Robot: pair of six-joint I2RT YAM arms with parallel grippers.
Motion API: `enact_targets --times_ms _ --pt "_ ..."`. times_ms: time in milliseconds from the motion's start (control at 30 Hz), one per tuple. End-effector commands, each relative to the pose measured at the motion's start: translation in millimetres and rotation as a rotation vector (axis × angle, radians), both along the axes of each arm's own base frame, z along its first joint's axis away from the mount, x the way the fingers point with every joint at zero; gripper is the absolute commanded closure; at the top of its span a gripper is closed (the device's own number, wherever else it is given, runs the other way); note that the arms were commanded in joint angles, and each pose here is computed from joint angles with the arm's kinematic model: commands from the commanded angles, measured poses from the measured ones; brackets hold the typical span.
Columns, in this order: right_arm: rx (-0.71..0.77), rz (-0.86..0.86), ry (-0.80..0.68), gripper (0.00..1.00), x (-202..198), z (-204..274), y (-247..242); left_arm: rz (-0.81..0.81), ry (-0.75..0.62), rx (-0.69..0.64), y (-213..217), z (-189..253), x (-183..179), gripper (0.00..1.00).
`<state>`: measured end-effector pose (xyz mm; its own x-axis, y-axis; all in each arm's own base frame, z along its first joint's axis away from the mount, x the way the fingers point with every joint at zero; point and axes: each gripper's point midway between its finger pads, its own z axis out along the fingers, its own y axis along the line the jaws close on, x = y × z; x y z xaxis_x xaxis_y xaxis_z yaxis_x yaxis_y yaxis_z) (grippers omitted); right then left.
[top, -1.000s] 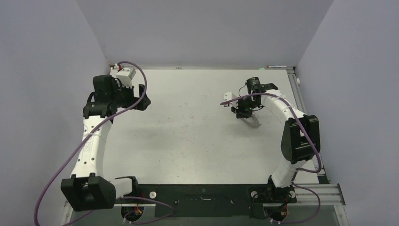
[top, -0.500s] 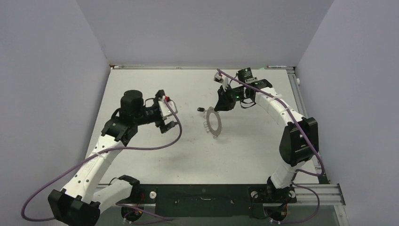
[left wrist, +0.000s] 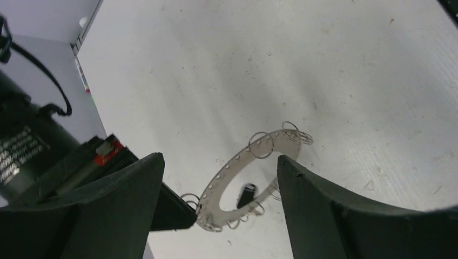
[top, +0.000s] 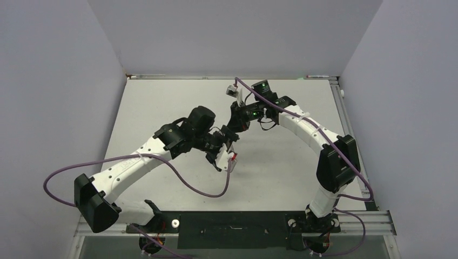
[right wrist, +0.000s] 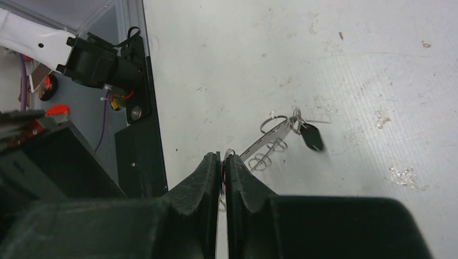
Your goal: Remove the keys from the keyring
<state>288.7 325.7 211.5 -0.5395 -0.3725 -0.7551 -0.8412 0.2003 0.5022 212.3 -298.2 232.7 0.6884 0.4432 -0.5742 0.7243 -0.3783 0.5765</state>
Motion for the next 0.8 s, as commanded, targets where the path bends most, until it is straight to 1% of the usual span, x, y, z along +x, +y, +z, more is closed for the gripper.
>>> enact_targets --times_ms 0,167,200,233,267,367,400,467,500,533,567,600,667,700,733,767 --pt "0.065 0.038 -0.003 0.95 -5 17 19 -0.113 -0.157 0.117 -9 -6 6 0.28" --pt "0.069 0.061 -0.003 0.95 -11 19 24 -0.118 -0.2 0.259 -5 -24 25 0.33" --pt "0.064 0.066 -0.006 0.95 -13 18 25 -0.12 -0.205 0.281 -4 -27 28 0.35" --pt "0.057 0.065 -0.006 0.95 -14 17 25 -0.126 -0.214 0.302 -3 -29 30 0.38" --pt "0.054 0.078 -0.03 0.95 -15 15 25 -0.138 -0.222 0.319 -1 -32 31 0.38" --pt "0.056 0.086 -0.024 0.95 -18 16 27 -0.168 -0.253 0.391 6 -43 36 0.4" --pt "0.056 0.089 -0.024 0.95 -19 17 27 -0.174 -0.258 0.407 6 -46 37 0.43" --pt "0.055 0.093 -0.025 0.95 -21 19 27 -0.177 -0.266 0.442 9 -51 40 0.56" --pt "0.055 0.095 -0.028 0.95 -21 20 26 -0.176 -0.269 0.455 9 -52 40 0.67" --pt "0.053 0.096 -0.03 0.95 -22 20 26 -0.17 -0.271 0.457 8 -52 41 0.83" --pt "0.052 0.096 -0.034 0.95 -22 21 25 -0.158 -0.269 0.447 6 -50 41 0.97" --pt "0.052 0.095 -0.042 0.95 -21 22 24 -0.146 -0.268 0.42 3 -46 41 1.0" --pt "0.041 0.071 -0.064 0.95 -16 24 21 -0.125 -0.262 0.34 -4 -33 36 1.0" --pt "0.037 0.051 -0.078 0.91 -10 27 18 -0.101 -0.258 0.281 -10 -24 35 1.0" --pt "0.038 0.029 -0.098 0.82 -1 34 14 -0.075 -0.248 0.225 -13 -14 33 1.0" --pt "0.041 0.0 -0.113 0.7 9 41 6 -0.056 -0.24 0.178 -17 -5 31 1.0"
